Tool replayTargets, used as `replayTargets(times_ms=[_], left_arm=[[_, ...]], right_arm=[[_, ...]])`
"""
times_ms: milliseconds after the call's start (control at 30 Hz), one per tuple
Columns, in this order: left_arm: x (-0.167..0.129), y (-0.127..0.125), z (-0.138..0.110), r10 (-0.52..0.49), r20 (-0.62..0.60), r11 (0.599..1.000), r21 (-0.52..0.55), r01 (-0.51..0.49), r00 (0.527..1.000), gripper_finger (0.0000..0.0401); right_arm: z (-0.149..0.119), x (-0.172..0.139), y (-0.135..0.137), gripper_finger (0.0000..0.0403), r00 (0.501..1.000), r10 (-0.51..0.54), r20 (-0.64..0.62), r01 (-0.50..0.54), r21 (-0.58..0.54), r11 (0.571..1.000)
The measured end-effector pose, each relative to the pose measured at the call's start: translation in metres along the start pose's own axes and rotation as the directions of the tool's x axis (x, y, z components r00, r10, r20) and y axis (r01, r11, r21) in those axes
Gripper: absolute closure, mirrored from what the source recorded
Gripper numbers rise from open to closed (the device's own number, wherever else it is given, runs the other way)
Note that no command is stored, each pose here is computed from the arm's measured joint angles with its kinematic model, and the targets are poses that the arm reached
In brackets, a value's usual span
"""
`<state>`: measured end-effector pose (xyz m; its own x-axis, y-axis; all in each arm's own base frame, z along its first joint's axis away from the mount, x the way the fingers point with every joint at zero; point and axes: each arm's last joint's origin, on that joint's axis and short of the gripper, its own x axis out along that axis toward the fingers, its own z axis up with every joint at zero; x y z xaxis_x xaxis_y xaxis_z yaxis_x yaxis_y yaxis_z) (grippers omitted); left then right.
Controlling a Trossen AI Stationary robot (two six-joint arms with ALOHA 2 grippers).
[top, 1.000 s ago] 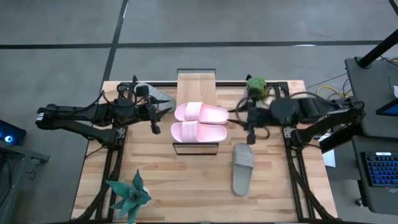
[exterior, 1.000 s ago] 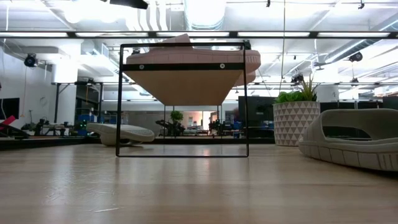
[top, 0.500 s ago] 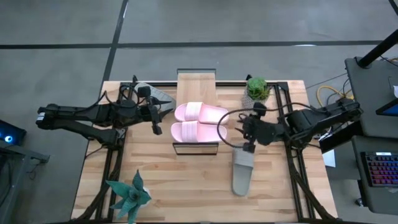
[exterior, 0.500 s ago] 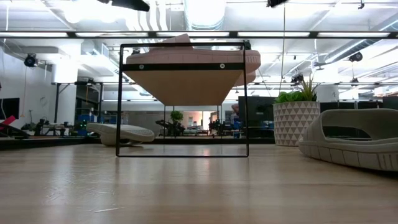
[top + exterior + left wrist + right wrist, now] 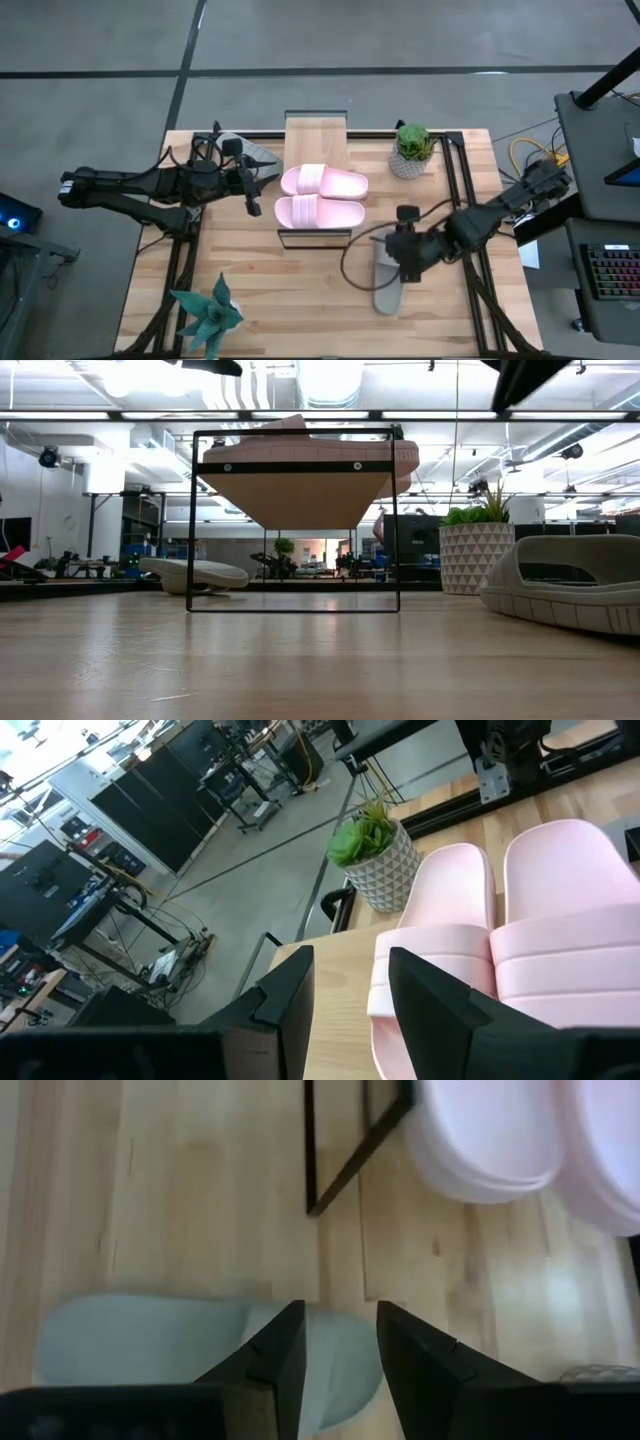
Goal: Pick and place slides into the shelf
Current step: Put the bottom gray slipper on the shelf
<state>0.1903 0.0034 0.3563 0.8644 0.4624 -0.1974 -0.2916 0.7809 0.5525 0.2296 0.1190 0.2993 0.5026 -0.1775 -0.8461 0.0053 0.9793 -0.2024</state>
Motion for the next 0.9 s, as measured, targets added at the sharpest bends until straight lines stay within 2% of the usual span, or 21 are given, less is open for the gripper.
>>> replayTargets(times_ms=[167, 267, 500, 667, 900], left_arm=[[0.000, 0.000, 0.000, 0.000, 0.000, 1.000, 0.001, 0.000, 1.000, 0.0284], [0.000, 0.000, 0.000, 0.000, 0.000, 1.000, 0.001, 0.000, 1.000, 0.0284], [0.000, 0.000, 0.001, 0.003, 0.005, 1.000, -0.003, -0.003, 1.000, 0.0284], [0.000, 0.000, 0.001, 0.003, 0.005, 1.000, -0.003, -0.003, 1.000, 0.0284], [0.000, 0.000, 0.001, 0.003, 0.006, 1.000, -0.004, -0.003, 1.000, 0.0284]], right_arm=[[-0.001, 0.020, 0.022, 0.0294, 0.998, -0.017, -0.065, 0.017, -0.012, 1.000], [-0.002, 0.034, 0.030, 0.0286, 0.993, -0.065, -0.095, 0.069, 0.034, 0.997], [-0.008, 0.063, 0.054, 0.0229, 0.975, -0.057, -0.215, 0.060, 0.008, 0.998], [-0.014, 0.073, 0.066, 0.0182, 0.967, -0.079, -0.241, 0.079, -0.011, 0.997], [-0.023, 0.082, 0.071, 0.0161, 0.943, -0.153, -0.296, 0.150, -0.034, 0.988]])
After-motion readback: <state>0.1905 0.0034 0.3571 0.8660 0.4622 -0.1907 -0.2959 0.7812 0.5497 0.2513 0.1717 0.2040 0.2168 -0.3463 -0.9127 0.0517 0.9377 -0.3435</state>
